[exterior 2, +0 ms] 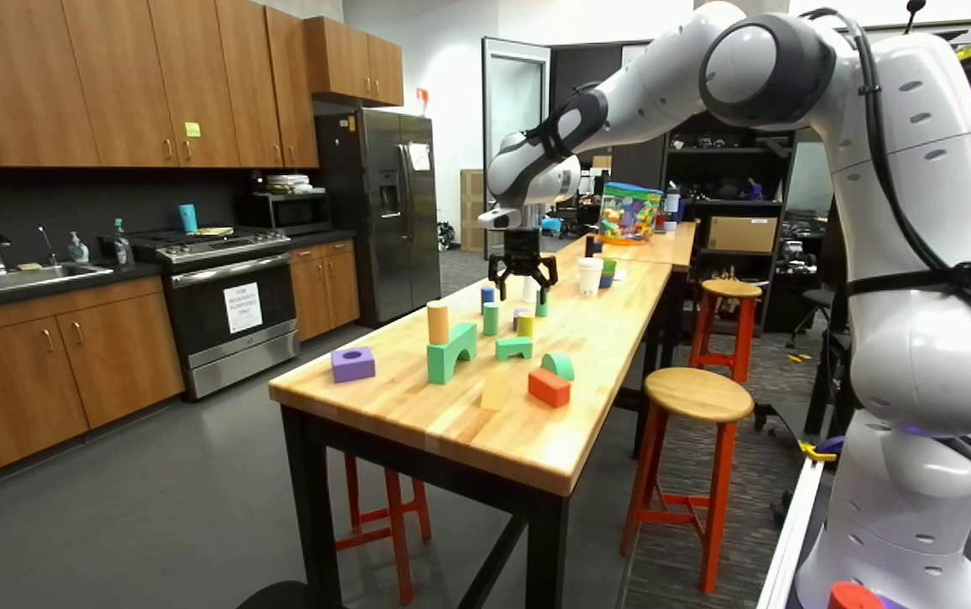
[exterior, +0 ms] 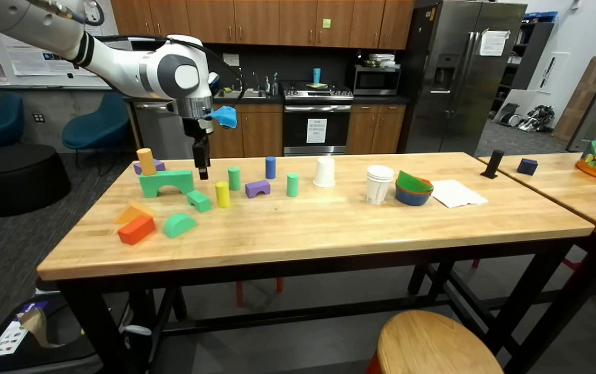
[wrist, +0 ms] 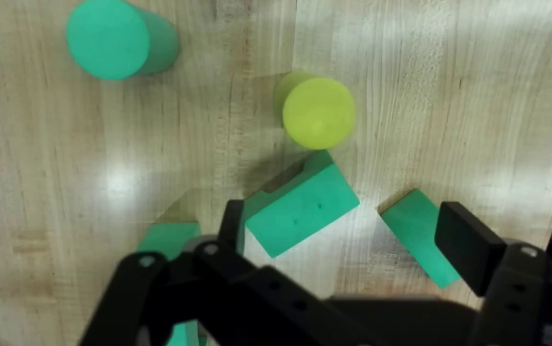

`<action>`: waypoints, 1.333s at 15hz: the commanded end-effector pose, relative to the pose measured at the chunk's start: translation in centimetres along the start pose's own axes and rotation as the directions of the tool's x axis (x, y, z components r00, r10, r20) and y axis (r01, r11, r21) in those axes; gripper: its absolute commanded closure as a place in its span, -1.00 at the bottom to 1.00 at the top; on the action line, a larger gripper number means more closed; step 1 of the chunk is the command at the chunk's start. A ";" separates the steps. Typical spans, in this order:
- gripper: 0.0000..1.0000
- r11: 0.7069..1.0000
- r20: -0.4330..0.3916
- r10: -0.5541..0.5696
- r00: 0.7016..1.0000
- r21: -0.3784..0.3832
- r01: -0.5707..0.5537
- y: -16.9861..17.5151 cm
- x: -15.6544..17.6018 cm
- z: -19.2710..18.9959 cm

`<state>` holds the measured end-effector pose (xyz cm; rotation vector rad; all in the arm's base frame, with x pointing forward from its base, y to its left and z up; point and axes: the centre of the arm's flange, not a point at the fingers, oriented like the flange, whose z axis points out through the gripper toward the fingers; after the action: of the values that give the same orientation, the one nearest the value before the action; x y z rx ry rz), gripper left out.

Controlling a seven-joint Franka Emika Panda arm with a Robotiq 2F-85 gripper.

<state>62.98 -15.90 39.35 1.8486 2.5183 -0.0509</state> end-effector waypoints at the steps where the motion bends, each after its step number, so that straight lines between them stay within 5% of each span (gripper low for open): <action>1: -1.00 1.000 0.000 0.000 1.000 0.000 0.000 0.0 0.0 0.0; 9: -1.00 0.997 0.026 -0.007 1.000 -0.073 0.009 3.4 -3.3 -0.4; 20: -1.00 0.997 0.041 0.062 0.997 -0.047 -0.060 3.7 -7.9 2.8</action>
<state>68.51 -21.43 36.07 1.8772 2.4210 -0.0343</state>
